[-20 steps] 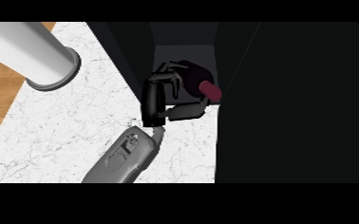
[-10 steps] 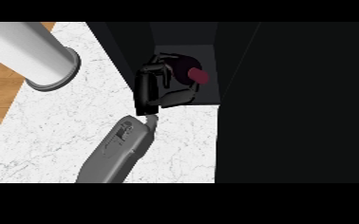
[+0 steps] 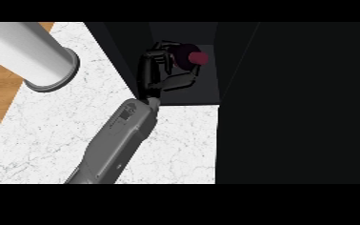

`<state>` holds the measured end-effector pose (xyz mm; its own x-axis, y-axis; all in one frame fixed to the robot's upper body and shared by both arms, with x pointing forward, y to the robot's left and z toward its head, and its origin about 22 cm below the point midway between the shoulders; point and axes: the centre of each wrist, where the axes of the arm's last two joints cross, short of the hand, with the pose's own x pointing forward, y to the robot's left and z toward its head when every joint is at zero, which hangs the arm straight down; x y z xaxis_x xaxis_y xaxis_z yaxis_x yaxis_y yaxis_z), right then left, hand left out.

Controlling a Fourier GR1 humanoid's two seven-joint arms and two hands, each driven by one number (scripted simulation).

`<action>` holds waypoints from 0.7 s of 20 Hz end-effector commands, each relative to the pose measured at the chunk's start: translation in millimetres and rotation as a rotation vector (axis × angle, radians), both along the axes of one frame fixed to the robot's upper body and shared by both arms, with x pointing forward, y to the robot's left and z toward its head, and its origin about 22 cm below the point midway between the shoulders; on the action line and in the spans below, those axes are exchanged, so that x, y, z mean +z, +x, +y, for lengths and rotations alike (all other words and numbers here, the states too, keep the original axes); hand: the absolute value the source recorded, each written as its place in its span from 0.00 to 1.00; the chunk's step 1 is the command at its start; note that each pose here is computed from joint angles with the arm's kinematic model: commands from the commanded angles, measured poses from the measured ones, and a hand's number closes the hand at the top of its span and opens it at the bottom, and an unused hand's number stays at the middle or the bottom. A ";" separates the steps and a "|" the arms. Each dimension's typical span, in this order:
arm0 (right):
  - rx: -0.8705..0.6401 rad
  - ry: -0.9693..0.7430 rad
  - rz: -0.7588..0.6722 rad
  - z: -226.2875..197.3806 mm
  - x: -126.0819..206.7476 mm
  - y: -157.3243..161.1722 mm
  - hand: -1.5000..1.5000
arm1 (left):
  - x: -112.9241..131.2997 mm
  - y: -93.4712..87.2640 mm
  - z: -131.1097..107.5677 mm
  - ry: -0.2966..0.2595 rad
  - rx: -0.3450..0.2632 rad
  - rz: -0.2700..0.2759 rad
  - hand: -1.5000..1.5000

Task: Pick up the wine, place it into the cabinet and close the cabinet

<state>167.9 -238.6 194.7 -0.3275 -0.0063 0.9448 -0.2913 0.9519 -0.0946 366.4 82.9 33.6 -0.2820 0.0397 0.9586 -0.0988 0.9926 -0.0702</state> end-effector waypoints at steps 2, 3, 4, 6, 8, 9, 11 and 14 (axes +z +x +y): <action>0.027 0.041 -0.037 -2.0 6.1 -30.5 0.00 | 0.3 15.2 9.2 0.027 0.023 0.029 1.00; 0.057 0.041 -0.017 7.1 18.9 -22.7 0.00 | -5.3 21.5 9.3 0.012 0.009 0.045 1.00; 0.036 0.064 -0.029 -0.3 14.7 -18.1 0.00 | -10.6 23.8 10.9 0.023 0.031 0.049 1.00; 0.037 0.031 -0.024 5.5 4.3 -30.3 0.00 | 5.2 32.4 6.7 0.022 0.021 0.028 1.00; 0.049 0.040 -0.020 2.0 13.1 -24.2 0.00 | 3.2 33.3 5.6 0.038 0.036 0.006 1.00; 0.048 0.037 -0.037 -3.1 11.8 -30.3 0.00 | 5.6 41.8 15.7 0.061 0.058 -0.002 1.00; 0.054 0.043 -0.046 3.4 10.1 -8.8 0.00 | 3.4 45.3 7.3 0.105 0.074 -0.062 1.00; 0.057 0.041 -0.037 8.1 16.4 -27.0 0.00 | 4.9 47.3 9.6 0.091 0.106 -0.064 1.00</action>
